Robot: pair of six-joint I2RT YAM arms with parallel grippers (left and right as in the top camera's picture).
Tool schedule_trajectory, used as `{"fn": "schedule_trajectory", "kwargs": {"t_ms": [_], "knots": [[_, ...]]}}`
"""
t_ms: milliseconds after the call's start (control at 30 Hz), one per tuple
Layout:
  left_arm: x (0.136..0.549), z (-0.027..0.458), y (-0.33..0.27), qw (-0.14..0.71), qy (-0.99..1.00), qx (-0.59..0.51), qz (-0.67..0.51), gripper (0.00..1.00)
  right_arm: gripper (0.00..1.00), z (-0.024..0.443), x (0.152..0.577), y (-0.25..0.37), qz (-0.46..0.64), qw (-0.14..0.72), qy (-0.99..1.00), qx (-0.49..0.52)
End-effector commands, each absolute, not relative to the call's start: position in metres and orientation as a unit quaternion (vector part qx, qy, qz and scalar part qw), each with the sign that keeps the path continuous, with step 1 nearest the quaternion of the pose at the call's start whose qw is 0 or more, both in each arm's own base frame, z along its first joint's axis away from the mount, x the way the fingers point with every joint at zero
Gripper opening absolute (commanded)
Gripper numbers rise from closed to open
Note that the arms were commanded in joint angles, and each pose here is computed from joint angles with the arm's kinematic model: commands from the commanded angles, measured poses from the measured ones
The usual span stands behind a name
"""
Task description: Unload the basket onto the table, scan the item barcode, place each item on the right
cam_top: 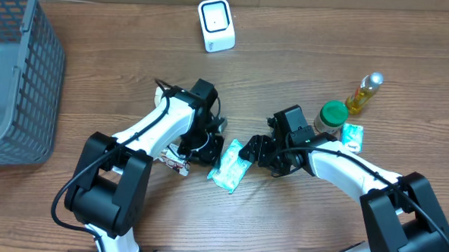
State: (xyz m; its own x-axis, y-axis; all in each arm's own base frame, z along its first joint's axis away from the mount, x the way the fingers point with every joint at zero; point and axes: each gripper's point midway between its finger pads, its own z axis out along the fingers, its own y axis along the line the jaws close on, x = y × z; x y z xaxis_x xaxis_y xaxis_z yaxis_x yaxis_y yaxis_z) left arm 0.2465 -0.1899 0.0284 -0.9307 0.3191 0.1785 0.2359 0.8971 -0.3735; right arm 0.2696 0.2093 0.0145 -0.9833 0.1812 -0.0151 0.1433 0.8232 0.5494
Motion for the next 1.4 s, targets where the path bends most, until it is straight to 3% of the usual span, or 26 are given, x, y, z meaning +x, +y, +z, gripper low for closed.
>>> {"fn": "schedule_trajectory", "kwargs": {"t_ms": [0, 233, 667, 767, 900, 1133, 1367], "knots": [[0.240, 0.032, -0.197, 0.129, -0.955, -0.169, 0.209, 0.36, 0.68, 0.014, 0.273, 0.203, 0.271, 0.051, 0.957, 0.088], [0.241, 0.018, -0.196, 0.120, -0.958, -0.161, 0.207, 0.34, 0.80, 0.014, 0.279, 0.200, 0.261, 0.067, 0.959, 0.090], [0.230, -0.037, -0.185, 0.188, -0.958, -0.128, 0.172, 0.31, 0.80, 0.008, 0.280, 0.199, 0.260, 0.060, 0.958, 0.101], [0.229, -0.041, -0.181, 0.198, -0.958, -0.118, 0.170, 0.30, 0.75, 0.001, 0.279, 0.199, 0.274, 0.039, 0.955, 0.111], [0.233, -0.040, -0.176, 0.197, -0.959, -0.106, 0.175, 0.28, 0.62, -0.007, 0.276, 0.209, 0.325, -0.004, 0.939, 0.114], [0.235, -0.040, -0.175, 0.196, -0.958, -0.101, 0.181, 0.28, 0.59, -0.013, 0.270, 0.222, 0.362, -0.031, 0.927, 0.095], [0.235, -0.039, -0.177, 0.196, -0.958, -0.100, 0.185, 0.27, 0.44, -0.007, 0.271, 0.229, 0.386, -0.026, 0.920, 0.070]]}}
